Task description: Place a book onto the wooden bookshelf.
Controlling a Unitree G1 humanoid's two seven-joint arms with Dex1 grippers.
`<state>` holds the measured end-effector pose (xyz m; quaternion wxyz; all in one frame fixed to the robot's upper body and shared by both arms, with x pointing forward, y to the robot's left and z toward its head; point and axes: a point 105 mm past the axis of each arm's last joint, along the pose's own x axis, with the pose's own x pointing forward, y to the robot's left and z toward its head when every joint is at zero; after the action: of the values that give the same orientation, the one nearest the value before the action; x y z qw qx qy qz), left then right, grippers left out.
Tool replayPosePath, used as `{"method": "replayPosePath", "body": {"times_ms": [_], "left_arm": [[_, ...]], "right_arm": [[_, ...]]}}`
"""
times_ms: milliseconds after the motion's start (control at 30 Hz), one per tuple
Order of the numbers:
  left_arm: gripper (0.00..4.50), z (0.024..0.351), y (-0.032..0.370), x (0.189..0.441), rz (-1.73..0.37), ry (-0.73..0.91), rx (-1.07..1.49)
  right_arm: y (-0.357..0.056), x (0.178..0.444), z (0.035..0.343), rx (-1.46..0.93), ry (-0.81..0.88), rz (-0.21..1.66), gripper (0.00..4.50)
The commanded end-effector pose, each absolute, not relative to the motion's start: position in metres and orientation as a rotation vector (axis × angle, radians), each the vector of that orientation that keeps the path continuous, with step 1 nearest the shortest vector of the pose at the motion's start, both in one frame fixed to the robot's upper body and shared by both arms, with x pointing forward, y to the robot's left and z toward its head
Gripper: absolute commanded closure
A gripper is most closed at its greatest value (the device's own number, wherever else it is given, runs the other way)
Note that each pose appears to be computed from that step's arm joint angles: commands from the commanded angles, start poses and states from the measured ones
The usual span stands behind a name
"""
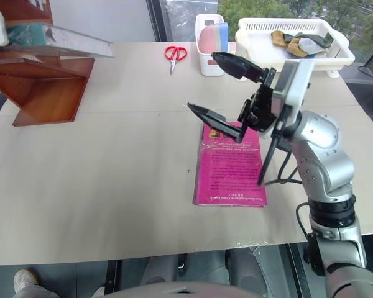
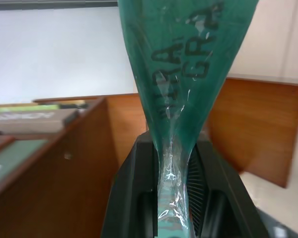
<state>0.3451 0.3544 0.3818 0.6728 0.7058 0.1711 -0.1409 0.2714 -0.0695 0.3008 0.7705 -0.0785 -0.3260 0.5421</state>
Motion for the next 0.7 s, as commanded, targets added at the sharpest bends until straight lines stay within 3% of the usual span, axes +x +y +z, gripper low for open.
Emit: {"method": "replayPosePath", "body": {"times_ms": [33, 367, 700], "left_arm": [[3.80, 0.388, 0.379, 0.330, -0.216, 0.459, 1.555], [3.80, 0.361, 0.418, 0.326, -0.097, 0.625, 1.501], [3.80, 0.347, 0.424, 0.332, -0.080, 0.627, 1.452]], "right_arm": [[-0.070, 0.269, 0.310, -0.186, -0.760, 1.172, 0.00], [-0.062, 0.270, 0.316, -0.186, -0.823, 1.198, 0.00], [-0.059, 0.269, 0.316, -0.157, -0.844, 1.220, 0.00]]}}
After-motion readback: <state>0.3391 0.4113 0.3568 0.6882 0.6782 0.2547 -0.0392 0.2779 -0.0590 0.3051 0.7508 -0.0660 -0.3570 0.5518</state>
